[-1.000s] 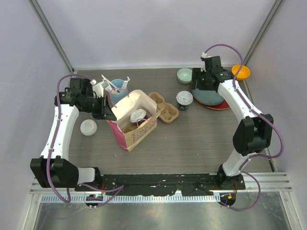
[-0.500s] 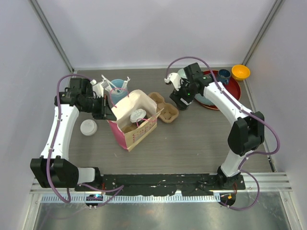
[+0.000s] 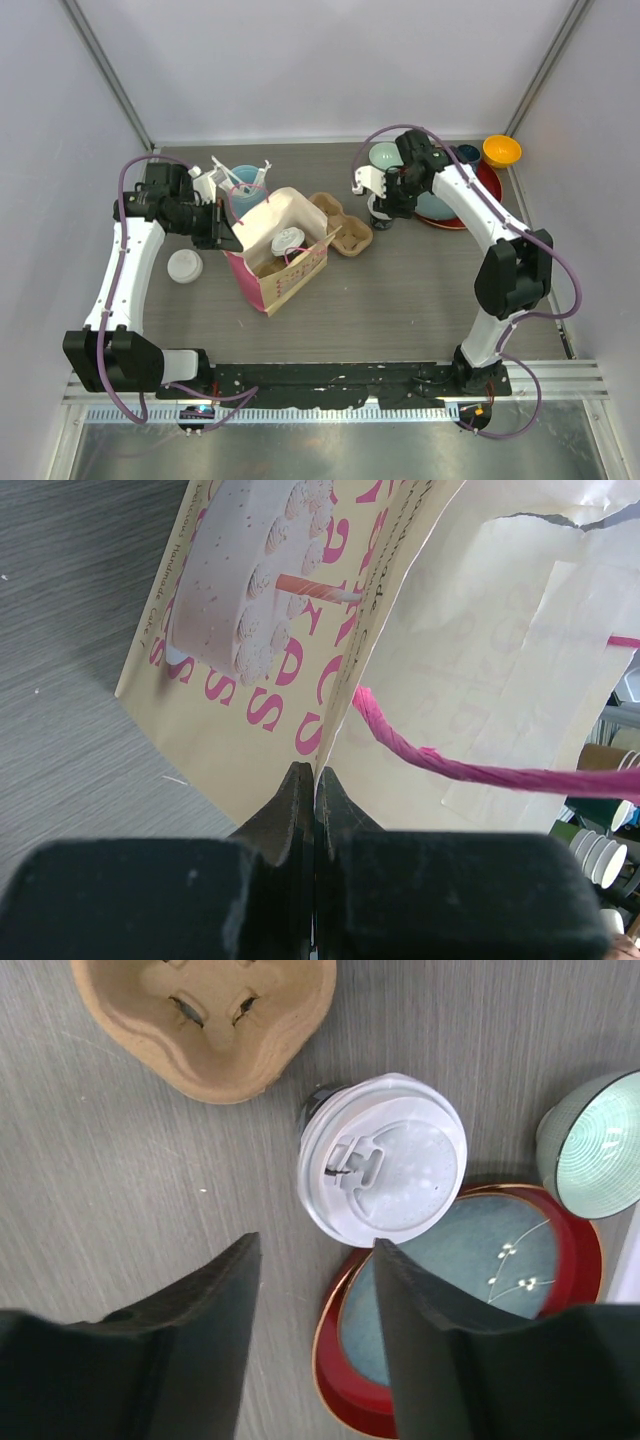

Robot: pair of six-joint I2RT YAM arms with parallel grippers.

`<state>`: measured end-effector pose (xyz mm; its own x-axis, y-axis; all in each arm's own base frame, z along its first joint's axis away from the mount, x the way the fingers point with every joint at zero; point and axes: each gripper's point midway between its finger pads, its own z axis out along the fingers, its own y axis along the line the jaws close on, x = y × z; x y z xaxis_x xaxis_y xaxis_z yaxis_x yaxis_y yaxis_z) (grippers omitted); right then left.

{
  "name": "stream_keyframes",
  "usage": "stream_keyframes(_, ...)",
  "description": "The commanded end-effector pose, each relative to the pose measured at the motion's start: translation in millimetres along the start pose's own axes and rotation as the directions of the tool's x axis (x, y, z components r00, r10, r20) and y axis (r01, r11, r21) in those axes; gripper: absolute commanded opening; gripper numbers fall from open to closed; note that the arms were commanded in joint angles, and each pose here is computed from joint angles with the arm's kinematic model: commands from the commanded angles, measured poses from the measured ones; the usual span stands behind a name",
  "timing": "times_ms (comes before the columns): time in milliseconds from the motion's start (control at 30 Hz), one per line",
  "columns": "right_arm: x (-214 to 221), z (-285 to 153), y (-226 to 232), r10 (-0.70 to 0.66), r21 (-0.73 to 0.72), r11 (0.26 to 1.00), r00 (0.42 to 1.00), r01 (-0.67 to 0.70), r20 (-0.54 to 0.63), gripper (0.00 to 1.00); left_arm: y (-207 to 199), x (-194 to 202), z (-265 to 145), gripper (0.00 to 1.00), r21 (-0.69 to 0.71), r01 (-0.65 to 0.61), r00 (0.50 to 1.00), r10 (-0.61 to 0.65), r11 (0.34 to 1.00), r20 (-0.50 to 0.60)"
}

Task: Pack the takeout coffee

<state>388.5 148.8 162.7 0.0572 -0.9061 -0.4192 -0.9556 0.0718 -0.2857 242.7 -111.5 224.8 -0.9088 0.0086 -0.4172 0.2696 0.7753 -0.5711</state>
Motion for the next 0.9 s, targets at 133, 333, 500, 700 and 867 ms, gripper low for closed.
stream_keyframes(133, -2.7, 19.7, -17.6, -0.136, 0.032, 0.990, 0.990, 0.136, -0.028, 0.53, -1.2, 1.3, -6.8, 0.00, -0.020, -0.031, 1.000, 0.031, 0.999, -0.006)
stream_keyframes(333, 4.6, 34.1, -12.3, -0.140, -0.001, 0.990, 0.988, 0.140, -0.067, 0.56, 0.1, 0.8, -5.8, 0.00, -0.023, -0.028, 1.000, 0.028, 0.999, -0.010)
stream_keyframes(500, 4.2, 41.0, -16.1, -0.150, 0.027, 0.988, 0.986, 0.153, -0.078, 0.56, 0.8, 2.1, -5.4, 0.00, -0.025, -0.027, 1.000, 0.027, 0.999, -0.011)
stream_keyframes(700, 7.8, 46.7, -14.2, -0.170, 0.042, 0.984, 0.981, 0.174, -0.090, 0.55, -0.1, 2.2, -5.5, 0.00, -0.023, -0.029, 1.000, 0.029, 0.999, -0.011)
stream_keyframes(867, 8.6, 50.0, -16.9, -0.188, 0.053, 0.980, 0.978, 0.193, -0.094, 0.53, -2.3, 2.4, -5.0, 0.00, -0.010, -0.031, 0.999, 0.031, 0.999, -0.013)
